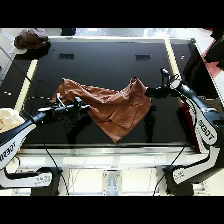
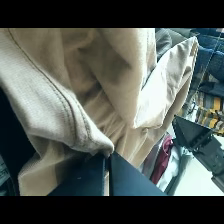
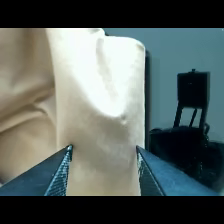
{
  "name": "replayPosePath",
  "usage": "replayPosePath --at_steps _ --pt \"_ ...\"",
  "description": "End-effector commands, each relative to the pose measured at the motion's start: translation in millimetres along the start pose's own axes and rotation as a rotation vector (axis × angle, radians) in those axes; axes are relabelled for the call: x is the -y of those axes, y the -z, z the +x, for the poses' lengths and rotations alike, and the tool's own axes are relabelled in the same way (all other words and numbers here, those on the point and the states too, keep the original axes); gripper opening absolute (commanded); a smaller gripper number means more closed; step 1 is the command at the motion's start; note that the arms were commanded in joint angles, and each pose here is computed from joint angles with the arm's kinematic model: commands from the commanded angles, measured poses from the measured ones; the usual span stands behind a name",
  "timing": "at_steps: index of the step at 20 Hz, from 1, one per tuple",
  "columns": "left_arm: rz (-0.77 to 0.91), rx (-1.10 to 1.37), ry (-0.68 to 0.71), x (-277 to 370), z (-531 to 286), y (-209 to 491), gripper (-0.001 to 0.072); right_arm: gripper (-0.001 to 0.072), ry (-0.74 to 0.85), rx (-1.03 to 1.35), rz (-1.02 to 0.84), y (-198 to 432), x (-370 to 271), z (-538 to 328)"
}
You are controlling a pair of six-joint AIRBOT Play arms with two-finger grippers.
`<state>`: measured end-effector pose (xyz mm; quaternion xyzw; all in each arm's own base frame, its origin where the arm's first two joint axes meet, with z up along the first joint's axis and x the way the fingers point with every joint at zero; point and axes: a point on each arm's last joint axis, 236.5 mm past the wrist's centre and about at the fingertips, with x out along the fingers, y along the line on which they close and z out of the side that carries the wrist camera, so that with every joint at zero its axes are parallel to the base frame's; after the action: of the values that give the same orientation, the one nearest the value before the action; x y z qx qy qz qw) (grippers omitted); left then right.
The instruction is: Fold the shirts.
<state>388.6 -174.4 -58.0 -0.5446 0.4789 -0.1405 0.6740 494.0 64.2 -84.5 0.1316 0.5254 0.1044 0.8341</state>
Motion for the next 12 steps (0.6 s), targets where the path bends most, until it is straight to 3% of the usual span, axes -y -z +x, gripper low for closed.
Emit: replayPosePath --at_steps 1,2,4,8,12 --pt "0.011 0.000 0.000 0 0 0 0.0013 0.0474 -0.001 -0.019 0.007 2 4 14" --pt "0.011 0.000 0.000 0 0 0 0.0013 0.0398 -0.001 -0.028 0.010 5 5 17" --pt "0.012 0.000 0.002 1 0 0 0.0013 0.0028 -0.010 -0.033 0.022 6 4 19" --pt "0.151 0.071 0.109 46 -25 -23 0.0011 0.0018 -0.054 -0.014 -0.056 -22 -20 -15" --pt "0.371 0.269 0.322 161 -125 -63 0.0010 0.0017 -0.020 0.002 -0.277 -52 -55 -134"
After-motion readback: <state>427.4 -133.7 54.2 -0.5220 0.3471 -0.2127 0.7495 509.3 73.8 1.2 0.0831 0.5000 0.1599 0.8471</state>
